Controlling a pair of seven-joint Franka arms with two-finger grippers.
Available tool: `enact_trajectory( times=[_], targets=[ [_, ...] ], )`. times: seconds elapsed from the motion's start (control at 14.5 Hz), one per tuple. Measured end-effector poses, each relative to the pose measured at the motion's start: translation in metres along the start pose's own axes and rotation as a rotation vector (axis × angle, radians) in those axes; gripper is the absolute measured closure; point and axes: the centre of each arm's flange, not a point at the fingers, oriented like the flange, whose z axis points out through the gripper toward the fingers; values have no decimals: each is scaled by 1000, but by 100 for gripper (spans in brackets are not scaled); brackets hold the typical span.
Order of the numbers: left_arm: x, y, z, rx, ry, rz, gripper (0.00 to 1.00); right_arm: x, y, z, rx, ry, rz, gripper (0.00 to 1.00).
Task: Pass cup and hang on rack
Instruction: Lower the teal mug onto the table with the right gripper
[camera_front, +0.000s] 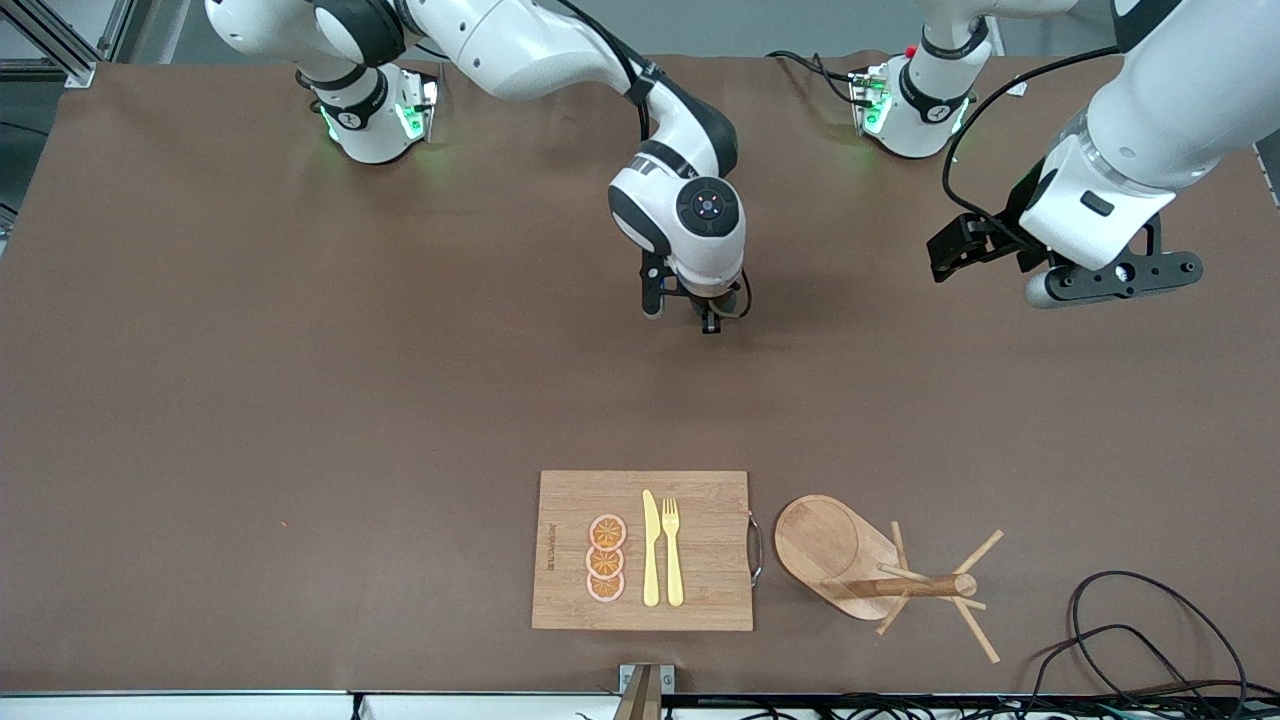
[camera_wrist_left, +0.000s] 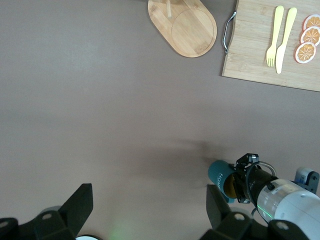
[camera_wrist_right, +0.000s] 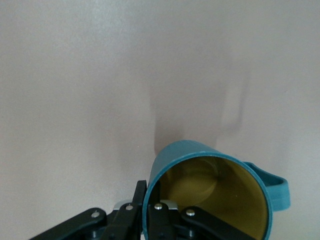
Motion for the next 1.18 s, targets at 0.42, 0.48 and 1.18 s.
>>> enact_trajectory(
  times=[0.42,0.48,1.18],
  targets=[
    [8,8,9,-12,18,8,0,-3,-2,16,14,5,2,96],
    [9,10,9,-15,23,10,0,-3,-2,16,15,4,2,96],
    [12,12,12,-21,30,9,0,-5,-2,14,27,5,-6,29]
  ],
)
